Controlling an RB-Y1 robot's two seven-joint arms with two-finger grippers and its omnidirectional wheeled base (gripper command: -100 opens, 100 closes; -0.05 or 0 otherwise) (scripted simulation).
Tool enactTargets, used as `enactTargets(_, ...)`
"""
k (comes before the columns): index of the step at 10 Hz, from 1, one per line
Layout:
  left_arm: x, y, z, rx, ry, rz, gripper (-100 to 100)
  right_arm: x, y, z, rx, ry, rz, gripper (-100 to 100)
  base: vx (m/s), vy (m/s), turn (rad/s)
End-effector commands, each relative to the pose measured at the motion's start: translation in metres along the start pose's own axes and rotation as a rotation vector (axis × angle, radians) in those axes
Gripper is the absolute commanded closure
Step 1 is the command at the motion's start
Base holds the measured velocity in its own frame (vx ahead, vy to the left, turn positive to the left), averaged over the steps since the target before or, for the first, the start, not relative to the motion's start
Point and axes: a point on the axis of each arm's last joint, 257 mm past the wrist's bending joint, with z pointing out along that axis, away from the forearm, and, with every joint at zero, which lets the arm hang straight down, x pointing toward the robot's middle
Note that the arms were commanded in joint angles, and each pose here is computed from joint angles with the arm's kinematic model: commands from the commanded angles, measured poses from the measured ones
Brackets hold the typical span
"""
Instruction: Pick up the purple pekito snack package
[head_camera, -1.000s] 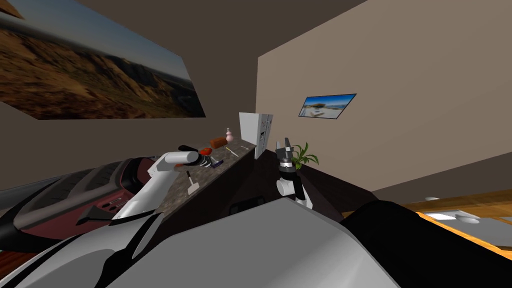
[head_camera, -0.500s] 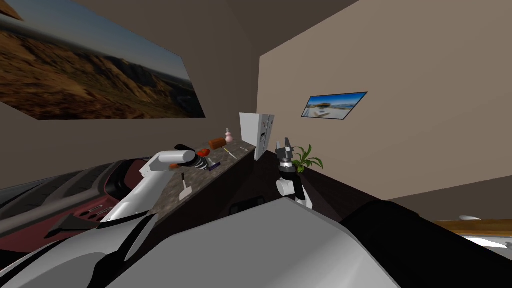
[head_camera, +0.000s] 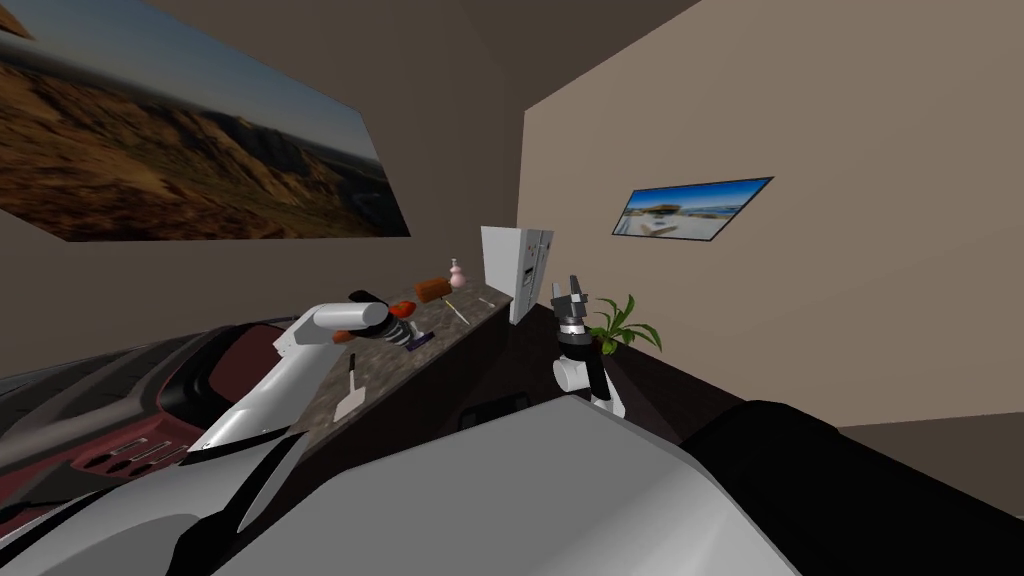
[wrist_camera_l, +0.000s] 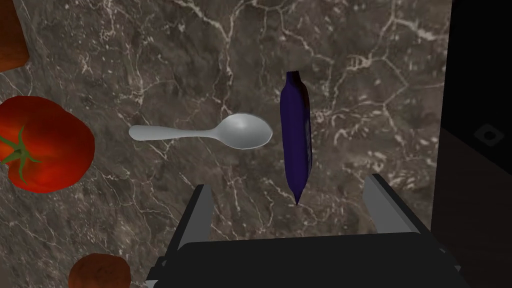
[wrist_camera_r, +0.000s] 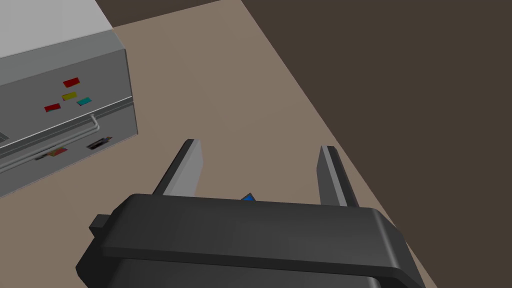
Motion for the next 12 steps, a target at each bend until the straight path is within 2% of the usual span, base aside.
enactTargets(1, -0.008, 0.009, 0.001, -0.029, -0.021, -0.012, -100, 0.000, 0.000, 0.000, 0.000, 0.000, 0.000, 0, 0.104, -0.095, 0.069)
enactTargets(5, -0.024, 0.034, 0.003, -0.109, -0.069, -0.038, -100, 0.000, 0.000, 0.000, 0.000, 0.000, 0.000, 0, 0.146, -0.083, 0.086)
enactTargets(6, -0.022, 0.029, 0.002, -0.094, -0.060, -0.033, -100, 0.000, 0.000, 0.000, 0.000, 0.000, 0.000, 0, 0.061, -0.049, 0.025)
enactTargets(7, -0.022, 0.030, 0.002, -0.098, -0.063, -0.035, 0, 0.000, 0.000, 0.000, 0.000, 0.000, 0.000, 0, 0.012, -0.009, -0.004)
enactTargets(8, -0.024, 0.030, 0.011, -0.096, -0.060, -0.036, -100, 0.000, 0.000, 0.000, 0.000, 0.000, 0.000, 0, 0.006, -0.007, -0.006)
enactTargets(10, -0.026, 0.031, 0.021, -0.093, -0.058, -0.036, -100, 0.000, 0.000, 0.000, 0.000, 0.000, 0.000, 0, 0.000, 0.000, 0.000)
enactTargets(11, -0.025, 0.032, 0.018, -0.095, -0.060, -0.036, -100, 0.000, 0.000, 0.000, 0.000, 0.000, 0.000, 0, 0.000, 0.000, 0.000)
enactTargets(12, -0.025, 0.032, 0.019, -0.094, -0.059, -0.036, 100, 0.000, 0.000, 0.000, 0.000, 0.000, 0.000, 0, 0.000, 0.000, 0.000)
